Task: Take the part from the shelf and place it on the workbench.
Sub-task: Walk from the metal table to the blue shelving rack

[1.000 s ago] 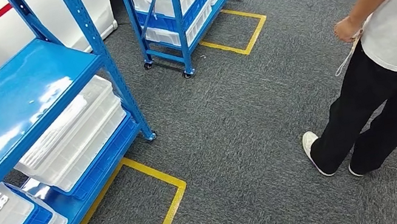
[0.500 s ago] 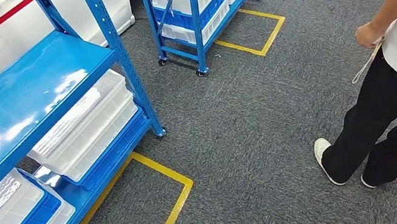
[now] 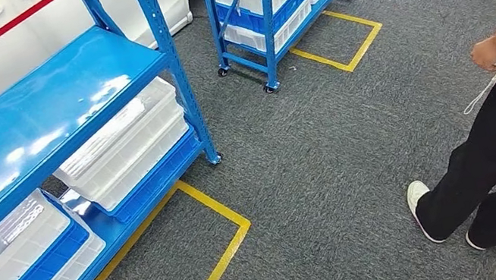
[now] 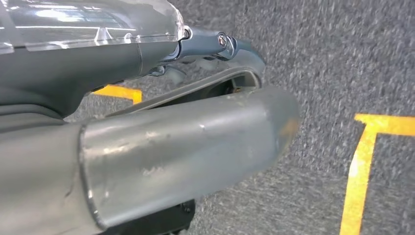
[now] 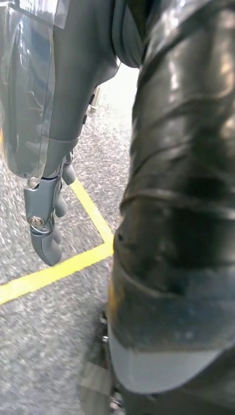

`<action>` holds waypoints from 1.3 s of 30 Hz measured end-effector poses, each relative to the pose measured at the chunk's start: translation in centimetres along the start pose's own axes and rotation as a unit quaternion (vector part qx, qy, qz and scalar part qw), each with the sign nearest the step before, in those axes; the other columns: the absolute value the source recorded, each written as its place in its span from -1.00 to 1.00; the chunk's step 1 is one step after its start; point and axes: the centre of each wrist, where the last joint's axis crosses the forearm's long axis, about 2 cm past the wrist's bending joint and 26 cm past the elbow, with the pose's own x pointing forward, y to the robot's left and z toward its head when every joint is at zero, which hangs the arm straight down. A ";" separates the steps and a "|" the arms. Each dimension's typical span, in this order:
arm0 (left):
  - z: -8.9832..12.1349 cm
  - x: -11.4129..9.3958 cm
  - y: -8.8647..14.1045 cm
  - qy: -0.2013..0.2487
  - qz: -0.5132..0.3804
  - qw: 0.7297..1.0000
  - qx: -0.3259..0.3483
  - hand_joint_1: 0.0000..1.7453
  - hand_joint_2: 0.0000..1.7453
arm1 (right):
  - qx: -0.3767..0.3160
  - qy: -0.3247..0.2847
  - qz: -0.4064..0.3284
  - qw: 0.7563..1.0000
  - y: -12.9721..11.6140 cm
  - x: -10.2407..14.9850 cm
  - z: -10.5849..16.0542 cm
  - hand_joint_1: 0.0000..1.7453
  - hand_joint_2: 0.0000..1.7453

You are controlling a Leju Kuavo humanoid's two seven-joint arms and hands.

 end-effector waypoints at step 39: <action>0.7 -0.6 -0.5 0.021 0.052 0.998 0.023 -1.00 -1.00 | 0.001 0.002 -0.008 1.000 -0.2 -0.3 0.0 -1.00 -1.00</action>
